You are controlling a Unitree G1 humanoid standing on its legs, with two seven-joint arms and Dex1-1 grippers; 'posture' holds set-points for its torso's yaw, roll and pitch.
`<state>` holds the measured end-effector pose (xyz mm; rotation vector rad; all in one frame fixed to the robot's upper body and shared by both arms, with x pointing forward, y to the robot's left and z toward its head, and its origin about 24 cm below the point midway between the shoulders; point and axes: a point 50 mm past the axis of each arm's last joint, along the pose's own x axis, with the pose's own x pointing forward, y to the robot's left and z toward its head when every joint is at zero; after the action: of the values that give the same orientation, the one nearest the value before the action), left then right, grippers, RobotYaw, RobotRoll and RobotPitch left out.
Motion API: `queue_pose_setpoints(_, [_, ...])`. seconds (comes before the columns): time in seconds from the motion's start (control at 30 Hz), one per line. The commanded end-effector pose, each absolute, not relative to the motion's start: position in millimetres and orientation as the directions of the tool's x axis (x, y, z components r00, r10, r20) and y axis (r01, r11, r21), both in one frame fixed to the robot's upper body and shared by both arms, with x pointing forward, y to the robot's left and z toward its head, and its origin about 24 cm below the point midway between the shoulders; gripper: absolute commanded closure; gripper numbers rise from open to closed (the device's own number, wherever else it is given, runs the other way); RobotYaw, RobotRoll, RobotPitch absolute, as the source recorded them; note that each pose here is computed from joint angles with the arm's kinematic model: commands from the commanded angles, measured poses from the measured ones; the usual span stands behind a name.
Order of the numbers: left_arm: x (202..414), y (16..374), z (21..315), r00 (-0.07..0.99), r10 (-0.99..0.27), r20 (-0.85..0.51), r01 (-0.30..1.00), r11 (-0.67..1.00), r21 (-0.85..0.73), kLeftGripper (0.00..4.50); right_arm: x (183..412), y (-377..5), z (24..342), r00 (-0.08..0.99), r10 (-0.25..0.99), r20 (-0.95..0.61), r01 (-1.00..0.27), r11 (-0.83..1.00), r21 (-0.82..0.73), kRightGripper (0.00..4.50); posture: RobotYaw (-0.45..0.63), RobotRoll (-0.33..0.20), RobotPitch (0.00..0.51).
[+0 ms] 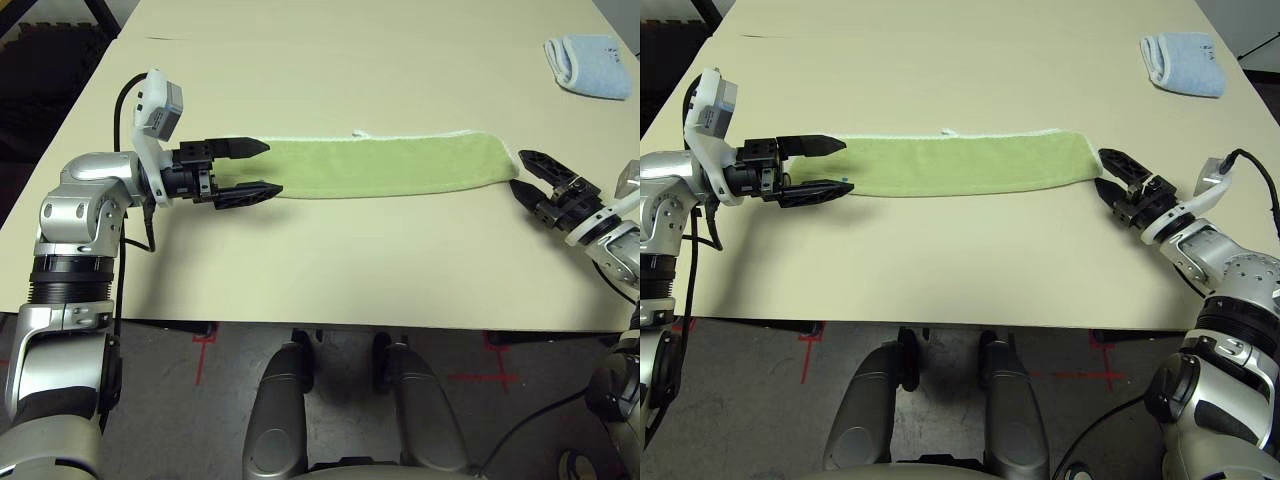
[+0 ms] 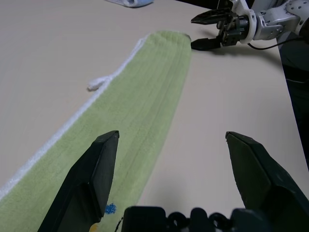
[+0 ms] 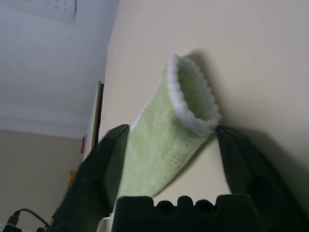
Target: Fold the towel and set it aside.
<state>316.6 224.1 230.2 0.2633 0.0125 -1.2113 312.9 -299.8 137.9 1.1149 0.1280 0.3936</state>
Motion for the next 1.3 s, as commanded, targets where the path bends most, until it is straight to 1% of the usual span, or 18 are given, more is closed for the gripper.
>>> queue_pose_setpoints(0.03, [314,224,229,0.349,-0.923,-0.162,0.929,0.317,0.194,0.00,312,-305,130,0.934,0.354,0.057,-0.204,0.395,0.896,1.70,-0.04,0.000,0.266])
queue_pose_setpoints(0.13, [314,224,229,0.347,-0.924,-0.162,0.929,0.316,0.193,0.00,313,-306,129,0.934,0.352,0.059,-0.205,0.394,0.896,2.87,-0.04,0.000,0.266])
queue_pose_setpoints(0.27, [315,223,229,0.343,-0.925,-0.161,0.930,0.311,0.193,0.00,313,-305,130,0.932,0.357,0.068,-0.216,0.393,0.894,4.33,-0.05,0.000,0.265])
queue_pose_setpoints(0.3, [315,223,229,0.342,-0.926,-0.161,0.931,0.310,0.193,0.00,313,-305,131,0.931,0.358,0.070,-0.218,0.393,0.893,4.46,-0.05,0.000,0.265])
queue_pose_setpoints(0.87, [315,222,229,0.342,-0.926,-0.160,0.931,0.310,0.193,0.00,309,-303,128,0.925,0.377,0.052,-0.226,0.434,0.872,4.46,-0.05,0.000,0.265])
queue_pose_setpoints(0.97, [316,221,229,0.342,-0.927,-0.157,0.931,0.311,0.193,0.00,305,-305,124,0.929,0.369,0.026,-0.204,0.451,0.869,4.46,-0.05,0.000,0.265])
queue_pose_setpoints(1.0, [317,221,229,0.343,-0.927,-0.151,0.930,0.313,0.191,0.00,304,-306,123,0.930,0.366,0.023,-0.199,0.452,0.869,4.46,-0.08,0.000,0.265])
queue_pose_setpoints(1.1, [320,219,228,0.346,-0.928,-0.140,0.929,0.318,0.189,0.00,302,-307,122,0.931,0.363,0.026,-0.202,0.455,0.867,4.46,-0.09,0.000,0.266])
queue_pose_setpoints(1.17, [321,218,229,0.349,-0.927,-0.137,0.928,0.321,0.190,0.00,302,-307,123,0.927,0.373,0.031,-0.214,0.459,0.862,4.46,-0.09,0.000,0.266])
queue_pose_setpoints(1.3, [321,216,230,0.352,-0.928,-0.124,0.926,0.326,0.189,0.00,299,-289,136,0.875,0.477,0.079,-0.343,0.497,0.797,4.46,-0.08,0.000,0.264])
